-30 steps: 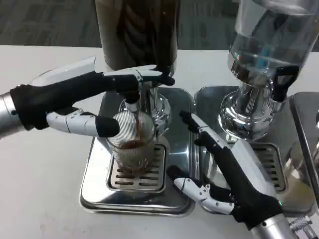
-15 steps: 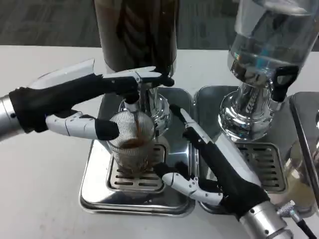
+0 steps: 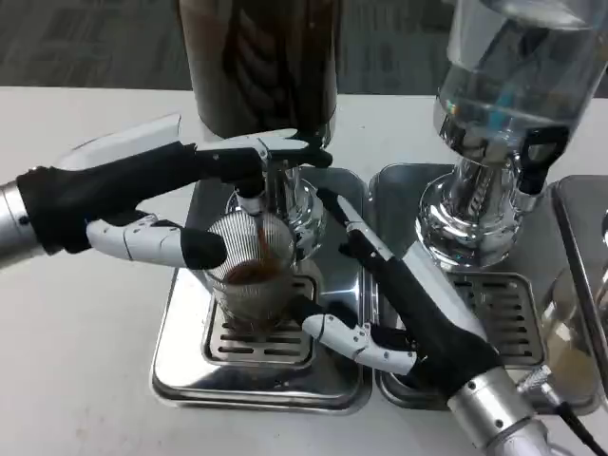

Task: Grasp the cup under the faucet to collect the drink, then remove the cup.

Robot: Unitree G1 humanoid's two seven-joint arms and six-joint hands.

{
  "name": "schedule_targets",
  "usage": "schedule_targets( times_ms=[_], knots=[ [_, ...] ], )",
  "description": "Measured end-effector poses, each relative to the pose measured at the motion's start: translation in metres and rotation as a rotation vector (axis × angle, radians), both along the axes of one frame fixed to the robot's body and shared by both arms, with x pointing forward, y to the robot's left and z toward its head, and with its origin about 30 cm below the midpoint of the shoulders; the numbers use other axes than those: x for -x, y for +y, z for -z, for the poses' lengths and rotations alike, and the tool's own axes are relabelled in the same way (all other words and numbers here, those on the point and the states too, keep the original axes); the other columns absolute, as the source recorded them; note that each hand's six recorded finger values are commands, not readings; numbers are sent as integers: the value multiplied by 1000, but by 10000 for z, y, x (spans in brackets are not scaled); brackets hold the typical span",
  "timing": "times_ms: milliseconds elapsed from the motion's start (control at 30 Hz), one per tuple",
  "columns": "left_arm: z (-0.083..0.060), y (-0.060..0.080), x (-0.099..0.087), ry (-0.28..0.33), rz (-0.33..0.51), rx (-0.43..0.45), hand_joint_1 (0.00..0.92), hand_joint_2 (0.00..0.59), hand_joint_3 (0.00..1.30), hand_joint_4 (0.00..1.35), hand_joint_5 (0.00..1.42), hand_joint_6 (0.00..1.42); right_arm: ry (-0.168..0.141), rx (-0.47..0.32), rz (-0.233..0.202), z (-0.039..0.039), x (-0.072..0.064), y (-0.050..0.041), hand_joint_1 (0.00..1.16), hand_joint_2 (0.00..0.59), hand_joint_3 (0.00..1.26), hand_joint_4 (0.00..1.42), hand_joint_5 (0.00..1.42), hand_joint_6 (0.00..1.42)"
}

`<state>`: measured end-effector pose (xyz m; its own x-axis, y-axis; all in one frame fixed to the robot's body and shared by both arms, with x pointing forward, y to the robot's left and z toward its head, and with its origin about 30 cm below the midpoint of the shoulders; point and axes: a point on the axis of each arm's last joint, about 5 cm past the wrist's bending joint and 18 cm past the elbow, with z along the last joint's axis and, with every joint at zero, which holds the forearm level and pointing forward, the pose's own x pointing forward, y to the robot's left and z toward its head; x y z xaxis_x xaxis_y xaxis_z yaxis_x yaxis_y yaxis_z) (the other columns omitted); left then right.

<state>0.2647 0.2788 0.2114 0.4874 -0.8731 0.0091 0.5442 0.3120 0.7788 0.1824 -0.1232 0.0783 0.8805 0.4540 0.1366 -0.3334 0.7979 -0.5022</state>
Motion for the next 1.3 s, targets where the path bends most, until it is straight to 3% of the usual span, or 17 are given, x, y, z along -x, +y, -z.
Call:
schedule_targets(
  times_ms=[133,433,800,1000,1300],
  knots=[
    [-2,-1,2,1,0,0,0,44,144,14,36,40,15,-9,-11,11,-20,27,420,219,0,0,13,128],
    [-14,17,13,-1,-9,-1,0,46,144,9,36,40,10,-21,-35,-30,-102,79,420,219,0,1,16,129],
    [-37,37,20,0,-18,-6,0,46,144,9,36,51,37,-23,-68,-17,-174,174,406,226,0,2,27,129],
    [-41,51,31,1,-24,0,0,51,144,15,43,54,37,-25,-77,-22,-189,201,404,232,4,11,36,138],
    [-97,183,69,-29,-87,54,0,57,153,21,53,67,41,-25,-81,-19,-197,205,403,234,13,19,38,142]
  ],
)
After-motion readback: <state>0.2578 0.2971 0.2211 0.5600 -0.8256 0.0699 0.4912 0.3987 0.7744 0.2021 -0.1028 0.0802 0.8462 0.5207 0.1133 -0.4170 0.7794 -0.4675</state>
